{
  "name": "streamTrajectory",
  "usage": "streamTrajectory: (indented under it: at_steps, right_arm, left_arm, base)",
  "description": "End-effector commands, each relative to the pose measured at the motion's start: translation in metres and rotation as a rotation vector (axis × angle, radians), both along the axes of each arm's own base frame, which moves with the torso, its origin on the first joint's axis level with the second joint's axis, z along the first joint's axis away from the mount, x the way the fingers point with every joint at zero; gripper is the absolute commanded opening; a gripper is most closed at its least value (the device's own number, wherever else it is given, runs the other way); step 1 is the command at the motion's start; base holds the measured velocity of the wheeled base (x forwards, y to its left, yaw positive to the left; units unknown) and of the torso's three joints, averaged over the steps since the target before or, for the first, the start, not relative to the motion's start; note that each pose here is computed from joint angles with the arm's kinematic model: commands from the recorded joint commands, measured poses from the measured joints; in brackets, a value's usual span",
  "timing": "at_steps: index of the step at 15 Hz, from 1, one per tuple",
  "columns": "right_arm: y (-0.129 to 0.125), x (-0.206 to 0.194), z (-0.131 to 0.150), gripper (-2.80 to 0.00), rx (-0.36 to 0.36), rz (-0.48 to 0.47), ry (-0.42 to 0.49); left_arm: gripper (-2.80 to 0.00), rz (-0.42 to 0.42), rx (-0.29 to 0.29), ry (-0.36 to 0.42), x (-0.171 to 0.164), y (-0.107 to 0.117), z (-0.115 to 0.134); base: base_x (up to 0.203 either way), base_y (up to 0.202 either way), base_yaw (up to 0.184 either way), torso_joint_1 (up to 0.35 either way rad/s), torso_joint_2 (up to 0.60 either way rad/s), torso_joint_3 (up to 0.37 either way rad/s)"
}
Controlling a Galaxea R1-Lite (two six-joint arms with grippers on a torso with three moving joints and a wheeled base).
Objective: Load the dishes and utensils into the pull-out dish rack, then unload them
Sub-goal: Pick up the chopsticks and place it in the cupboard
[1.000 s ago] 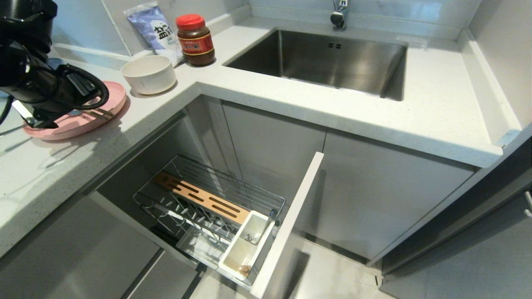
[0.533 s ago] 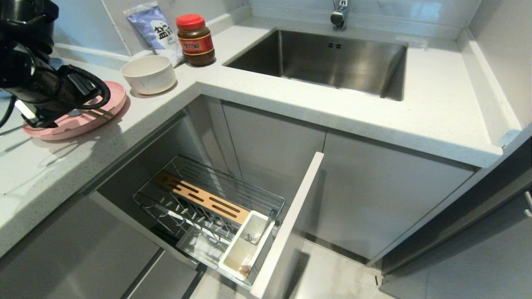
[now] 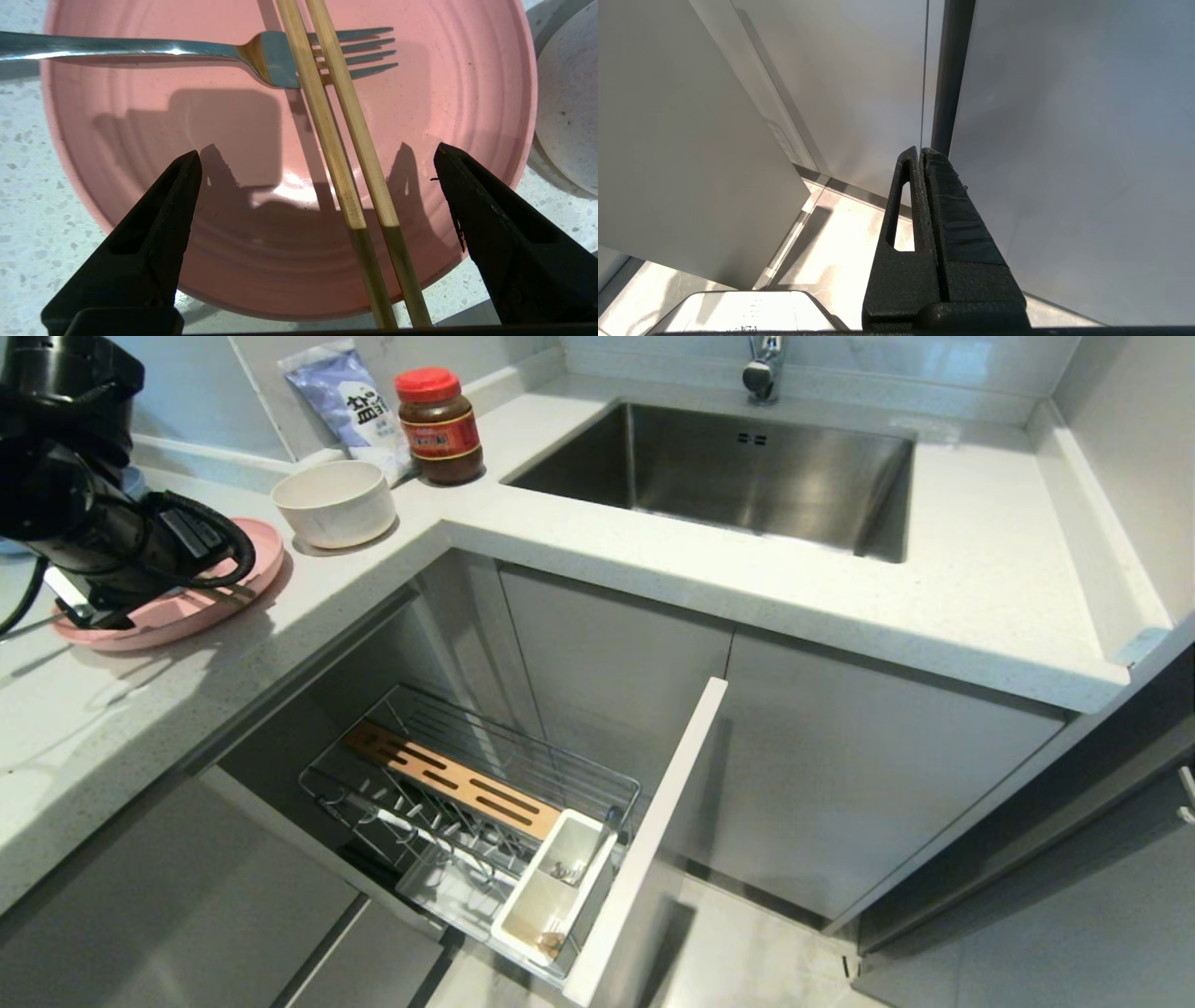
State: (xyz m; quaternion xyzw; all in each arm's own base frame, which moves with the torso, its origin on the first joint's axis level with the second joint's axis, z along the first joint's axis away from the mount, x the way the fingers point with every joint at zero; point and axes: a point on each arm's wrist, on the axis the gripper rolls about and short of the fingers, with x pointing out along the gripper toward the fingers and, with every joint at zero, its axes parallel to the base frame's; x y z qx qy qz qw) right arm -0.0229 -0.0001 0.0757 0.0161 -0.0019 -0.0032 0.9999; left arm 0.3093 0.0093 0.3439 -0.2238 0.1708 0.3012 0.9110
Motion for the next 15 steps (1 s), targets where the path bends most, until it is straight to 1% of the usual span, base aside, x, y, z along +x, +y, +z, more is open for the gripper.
streamTrajectory:
  at_steps: [1,15]
  right_arm:
    - [0.0000,-0.0001,-0.0005,-2.80,0.000,0.000,-0.002]
    - [0.0000,-0.0002,-0.0001,-2.80,0.000,0.000,-0.003]
  left_arm:
    - [0.00,0.002,-0.001,0.008,0.0020,-0.0004,-0.0022]
    - [0.00,0.002,-0.001,0.010,0.0021,-0.0004,-0.0025]
  base:
    - [0.000,0.000,0.000,0.000,0.00,0.000]
    - [0.000,0.000,0.000,0.000,0.00,0.000]
